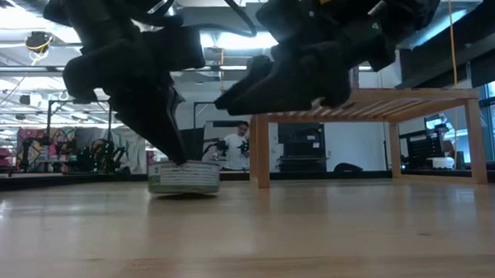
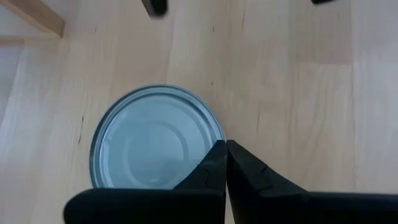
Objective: Stack canned seafood by type on shelf
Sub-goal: Stack the green tuna can on top of the green tuna can on the shelf
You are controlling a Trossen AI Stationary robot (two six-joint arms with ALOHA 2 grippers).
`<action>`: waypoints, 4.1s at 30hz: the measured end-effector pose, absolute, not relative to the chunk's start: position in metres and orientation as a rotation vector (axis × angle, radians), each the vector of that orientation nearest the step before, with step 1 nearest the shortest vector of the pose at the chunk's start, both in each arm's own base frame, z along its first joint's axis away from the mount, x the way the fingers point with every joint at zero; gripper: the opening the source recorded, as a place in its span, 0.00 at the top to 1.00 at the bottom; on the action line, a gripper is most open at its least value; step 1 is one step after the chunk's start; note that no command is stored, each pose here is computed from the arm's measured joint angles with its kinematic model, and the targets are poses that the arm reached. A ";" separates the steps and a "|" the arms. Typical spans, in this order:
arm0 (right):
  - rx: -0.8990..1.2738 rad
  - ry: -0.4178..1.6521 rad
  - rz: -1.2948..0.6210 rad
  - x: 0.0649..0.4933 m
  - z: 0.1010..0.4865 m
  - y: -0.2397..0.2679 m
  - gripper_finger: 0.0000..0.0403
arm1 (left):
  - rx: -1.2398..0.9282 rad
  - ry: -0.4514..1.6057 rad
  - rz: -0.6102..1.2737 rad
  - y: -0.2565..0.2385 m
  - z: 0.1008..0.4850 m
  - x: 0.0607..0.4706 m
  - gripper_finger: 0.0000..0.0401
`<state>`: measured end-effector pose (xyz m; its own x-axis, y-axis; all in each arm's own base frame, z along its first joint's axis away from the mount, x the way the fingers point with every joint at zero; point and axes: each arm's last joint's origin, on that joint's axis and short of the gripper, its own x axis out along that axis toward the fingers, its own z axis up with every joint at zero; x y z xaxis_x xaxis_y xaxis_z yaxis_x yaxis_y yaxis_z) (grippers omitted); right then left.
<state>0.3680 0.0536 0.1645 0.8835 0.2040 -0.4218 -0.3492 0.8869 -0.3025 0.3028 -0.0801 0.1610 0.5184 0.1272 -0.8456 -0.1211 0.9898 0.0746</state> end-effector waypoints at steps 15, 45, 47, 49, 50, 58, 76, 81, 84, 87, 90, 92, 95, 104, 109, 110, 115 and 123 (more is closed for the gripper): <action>-0.788 0.475 0.285 0.366 0.134 0.086 0.25 | -0.030 0.971 0.155 -0.081 0.164 0.306 1.00; -0.893 0.514 0.136 0.371 0.114 0.083 0.24 | -0.101 0.844 0.149 -0.083 0.171 0.316 1.00; -0.897 0.520 0.120 0.371 0.114 0.082 0.24 | -0.103 0.839 0.148 -0.083 0.172 0.317 1.00; -0.903 0.529 0.098 0.371 0.114 0.081 0.24 | -0.108 0.825 0.145 -0.083 0.173 0.318 1.00; -0.905 0.532 0.092 0.371 0.114 0.081 0.24 | -0.110 0.818 0.144 -0.084 0.173 0.318 1.00; -0.906 0.538 0.093 0.371 0.113 0.081 0.36 | -0.113 0.808 0.144 -0.084 0.174 0.319 1.00; -0.906 0.547 0.097 0.370 0.112 0.081 0.65 | -0.111 0.776 0.127 -0.082 0.186 0.316 0.93; -0.920 0.546 0.049 0.369 0.120 0.084 0.63 | -0.077 0.742 0.104 -0.079 0.205 0.308 0.84; -0.945 0.539 -0.027 0.366 0.130 0.088 0.64 | -0.047 0.722 0.098 -0.075 0.222 0.298 0.82; -0.984 0.531 -0.087 0.362 0.142 0.093 0.64 | -0.008 0.681 0.102 -0.070 0.242 0.286 0.83; -1.001 0.512 -0.154 0.358 0.157 0.097 0.64 | 0.043 0.608 0.125 -0.063 0.264 0.274 0.86; -0.995 0.498 -0.220 0.356 0.170 0.095 0.64 | 0.077 0.557 0.140 -0.059 0.277 0.266 0.88; -1.006 0.496 -0.335 0.351 0.188 0.092 0.64 | 0.140 0.504 0.152 -0.051 0.292 0.257 0.91; -1.215 0.597 -0.608 0.332 0.237 0.080 0.63 | 0.333 0.345 0.181 -0.035 0.306 0.271 0.98; -1.281 0.697 -0.733 0.323 0.254 0.069 0.63 | 0.431 0.271 0.219 -0.025 0.306 0.288 0.99; -1.292 0.727 -0.762 0.322 0.256 0.067 0.63 | 0.436 0.257 0.232 -0.022 0.305 0.292 0.99; -1.306 0.824 -0.840 0.320 0.261 0.047 0.63 | 0.427 0.215 0.259 -0.009 0.293 0.312 0.99; -1.297 0.912 -0.883 0.323 0.257 0.019 0.63 | 0.486 0.205 0.309 0.011 0.278 0.330 0.99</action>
